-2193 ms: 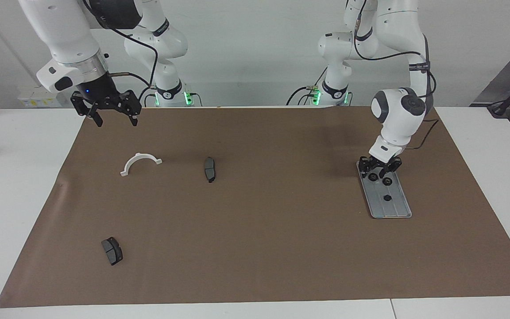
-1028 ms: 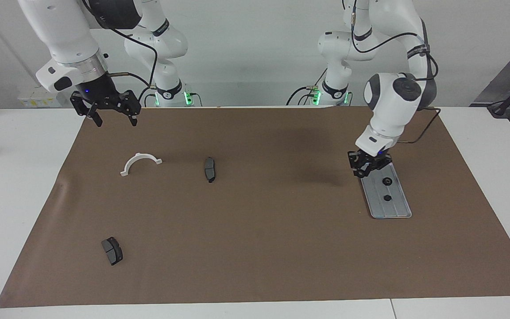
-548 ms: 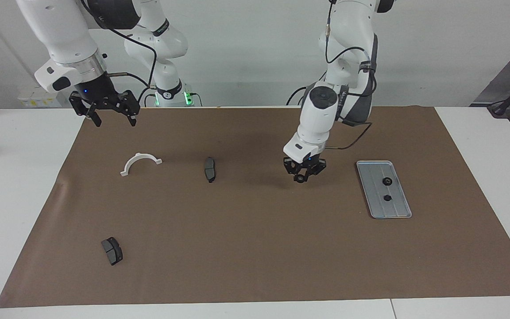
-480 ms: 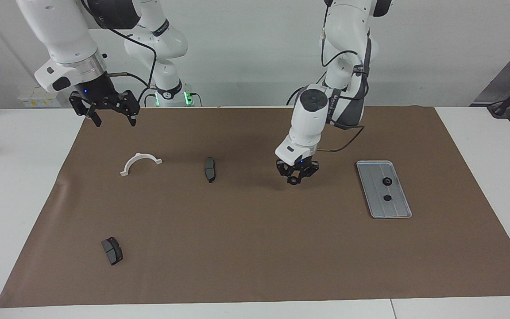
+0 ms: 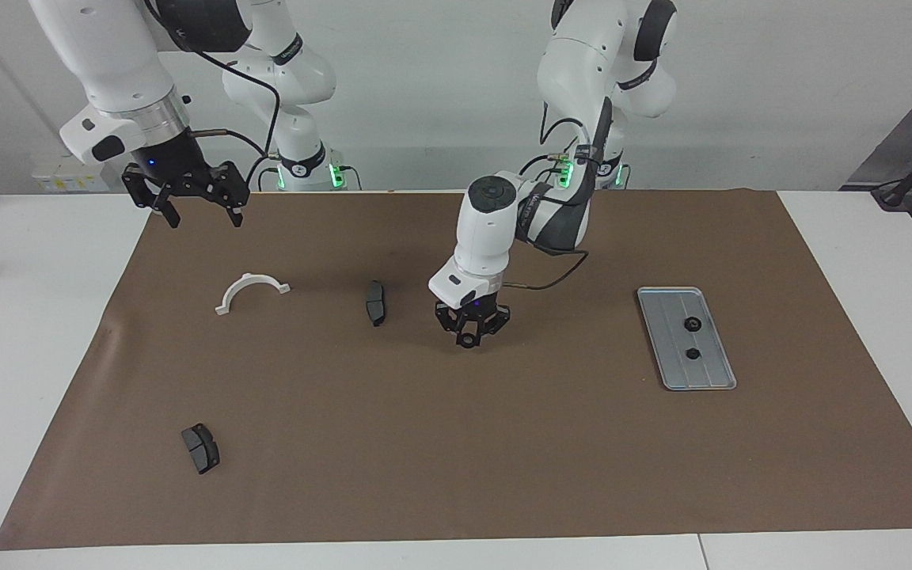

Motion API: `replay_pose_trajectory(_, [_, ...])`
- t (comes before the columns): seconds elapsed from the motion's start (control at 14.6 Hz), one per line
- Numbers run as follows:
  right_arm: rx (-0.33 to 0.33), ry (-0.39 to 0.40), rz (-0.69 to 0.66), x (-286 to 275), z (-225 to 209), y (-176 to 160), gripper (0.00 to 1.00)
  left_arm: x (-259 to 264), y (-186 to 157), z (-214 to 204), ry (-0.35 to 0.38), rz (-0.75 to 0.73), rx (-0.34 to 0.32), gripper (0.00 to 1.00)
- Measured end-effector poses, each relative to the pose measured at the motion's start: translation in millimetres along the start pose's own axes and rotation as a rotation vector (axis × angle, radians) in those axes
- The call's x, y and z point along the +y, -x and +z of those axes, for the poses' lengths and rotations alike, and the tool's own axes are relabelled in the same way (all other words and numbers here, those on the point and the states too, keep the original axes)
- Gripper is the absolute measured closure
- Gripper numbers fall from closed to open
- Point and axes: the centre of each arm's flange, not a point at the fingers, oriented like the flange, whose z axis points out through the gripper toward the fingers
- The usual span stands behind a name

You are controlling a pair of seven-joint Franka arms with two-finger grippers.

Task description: Place bearing gear from tray to pile

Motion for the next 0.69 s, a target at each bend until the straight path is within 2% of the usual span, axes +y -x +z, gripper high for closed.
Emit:
replay_pose_trajectory(0.41, [-0.002, -0.016, -0.031, -19.4, 1.2, 0.2, 0.0, 19.2, 27.4, 27.1, 0.035, 0.042, 0.04, 0.65])
replay_pose_trajectory(0.48, [-0.004, -0.018, -0.041, -25.6, 2.3, -0.2, 0.0, 16.2, 31.4, 33.5, 0.039, 0.041, 0.049, 0.6])
replay_pose_trajectory(0.69, [-0.007, -0.019, -0.054, -51.8, 6.5, -7.8, 0.0, 14.0, 29.5, 33.0, 0.046, 0.033, 0.063, 0.31])
